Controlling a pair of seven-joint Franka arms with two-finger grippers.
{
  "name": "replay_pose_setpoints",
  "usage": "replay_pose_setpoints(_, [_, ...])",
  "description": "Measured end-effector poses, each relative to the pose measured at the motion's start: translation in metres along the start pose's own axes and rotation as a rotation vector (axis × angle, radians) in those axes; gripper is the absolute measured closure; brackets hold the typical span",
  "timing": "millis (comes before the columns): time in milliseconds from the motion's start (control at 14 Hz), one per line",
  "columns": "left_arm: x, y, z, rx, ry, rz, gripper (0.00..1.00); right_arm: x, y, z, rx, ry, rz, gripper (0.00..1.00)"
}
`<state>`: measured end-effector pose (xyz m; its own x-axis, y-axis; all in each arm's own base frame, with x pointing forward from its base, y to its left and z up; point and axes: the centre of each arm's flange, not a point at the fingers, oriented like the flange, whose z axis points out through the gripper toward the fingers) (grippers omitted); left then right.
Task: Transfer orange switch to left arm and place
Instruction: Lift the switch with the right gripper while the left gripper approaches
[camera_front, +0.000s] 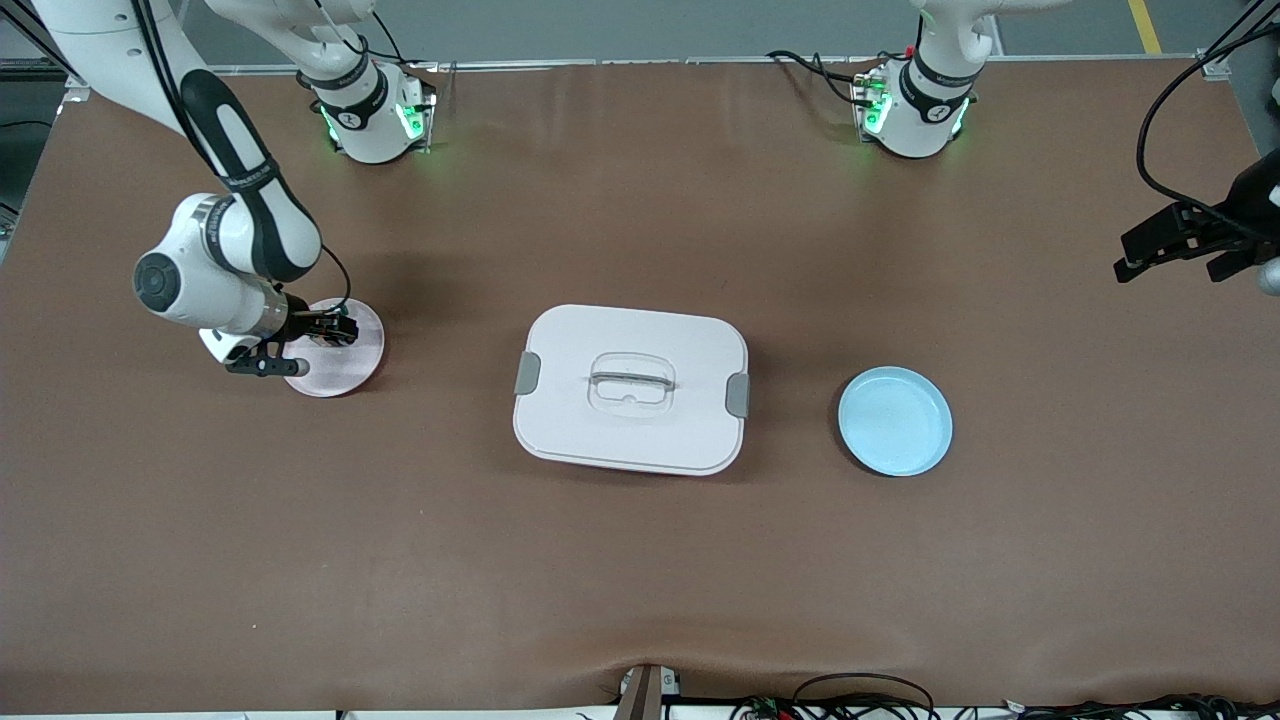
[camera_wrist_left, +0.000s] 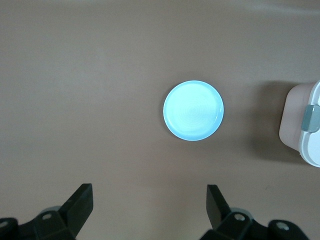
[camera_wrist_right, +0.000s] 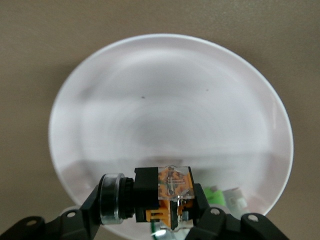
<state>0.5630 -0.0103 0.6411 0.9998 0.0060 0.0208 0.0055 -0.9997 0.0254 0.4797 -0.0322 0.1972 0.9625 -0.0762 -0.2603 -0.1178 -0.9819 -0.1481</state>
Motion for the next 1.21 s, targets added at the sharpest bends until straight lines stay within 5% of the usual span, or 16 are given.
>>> replay_pose_setpoints(357, [0.0,0.004,-0.011,-0.073,0.023,-0.003,0.0,0.021,-0.024,-0.079,0.083,-0.097,0.088,0.28])
replay_pose_setpoints(714, [-0.008,-0.015,-0.016,-0.377,-0.046,-0.069,0.0,0.023,-0.077,-0.127,0.209,-0.189,0.332,0.28])
replay_pose_setpoints(1214, [-0.023,0.053,-0.016,-0.556,-0.232,-0.167,0.0,-0.01,-0.303,-0.211,0.221,-0.179,0.701,0.28])
